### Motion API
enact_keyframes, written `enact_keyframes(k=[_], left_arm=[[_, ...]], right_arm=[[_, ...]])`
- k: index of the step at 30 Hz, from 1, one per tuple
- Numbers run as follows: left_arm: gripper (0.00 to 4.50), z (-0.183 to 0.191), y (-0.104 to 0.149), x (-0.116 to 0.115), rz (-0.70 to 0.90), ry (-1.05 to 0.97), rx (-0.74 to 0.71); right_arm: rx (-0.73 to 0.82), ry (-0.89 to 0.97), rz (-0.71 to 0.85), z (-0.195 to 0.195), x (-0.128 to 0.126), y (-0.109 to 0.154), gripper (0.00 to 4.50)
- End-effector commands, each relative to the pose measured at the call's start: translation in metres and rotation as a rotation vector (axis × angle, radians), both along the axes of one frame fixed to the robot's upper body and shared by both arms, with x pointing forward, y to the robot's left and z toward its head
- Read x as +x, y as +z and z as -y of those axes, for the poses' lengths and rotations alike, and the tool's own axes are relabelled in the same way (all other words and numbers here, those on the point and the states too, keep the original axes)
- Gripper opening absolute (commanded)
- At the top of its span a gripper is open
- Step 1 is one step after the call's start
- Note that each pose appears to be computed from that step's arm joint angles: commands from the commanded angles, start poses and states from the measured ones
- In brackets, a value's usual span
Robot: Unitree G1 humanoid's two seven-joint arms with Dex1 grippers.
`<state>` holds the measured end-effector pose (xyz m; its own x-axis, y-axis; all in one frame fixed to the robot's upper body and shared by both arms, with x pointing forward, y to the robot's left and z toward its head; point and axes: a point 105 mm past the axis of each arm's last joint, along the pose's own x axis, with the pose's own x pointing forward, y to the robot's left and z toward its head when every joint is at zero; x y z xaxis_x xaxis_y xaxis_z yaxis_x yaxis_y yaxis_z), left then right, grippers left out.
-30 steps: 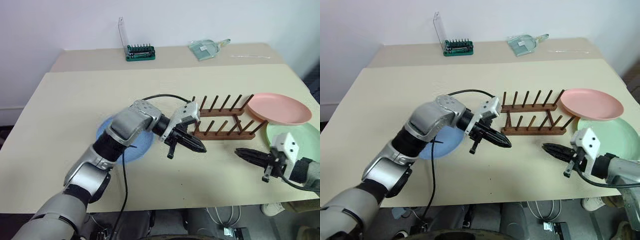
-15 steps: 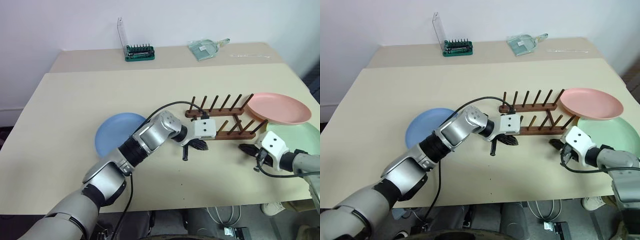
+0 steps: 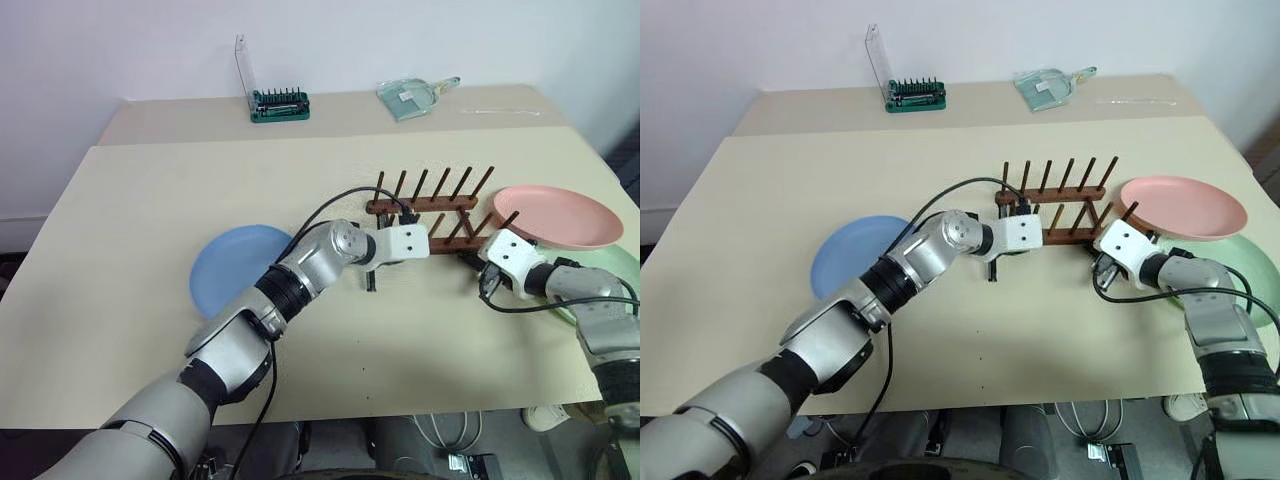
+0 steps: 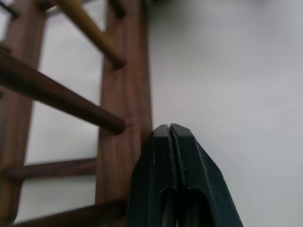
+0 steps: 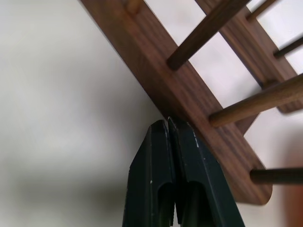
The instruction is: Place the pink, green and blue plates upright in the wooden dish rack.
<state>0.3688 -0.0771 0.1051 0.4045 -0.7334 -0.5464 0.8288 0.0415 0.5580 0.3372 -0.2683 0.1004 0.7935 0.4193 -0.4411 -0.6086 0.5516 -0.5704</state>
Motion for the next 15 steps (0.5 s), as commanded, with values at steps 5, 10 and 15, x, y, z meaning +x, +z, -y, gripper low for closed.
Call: enact_keyframes(k=[5, 10, 15], left_arm=[[0.0, -0.011, 0.02, 0.032, 0.147, 0.061, 0.014], [0.0, -0.007, 0.029, 0.037, 0.155, 0.068, -0.012], [0.0, -0.006, 0.032, 0.041, 0.164, 0.083, -0.024]], right_arm=[[-0.028, 0.015, 0.066, -0.003, 0.022, 0.01, 0.05], [-0.053, 0.004, 0.103, -0.002, 0.038, 0.016, 0.05], [-0.078, 0.0, 0.122, 0.0, 0.048, 0.018, 0.05]])
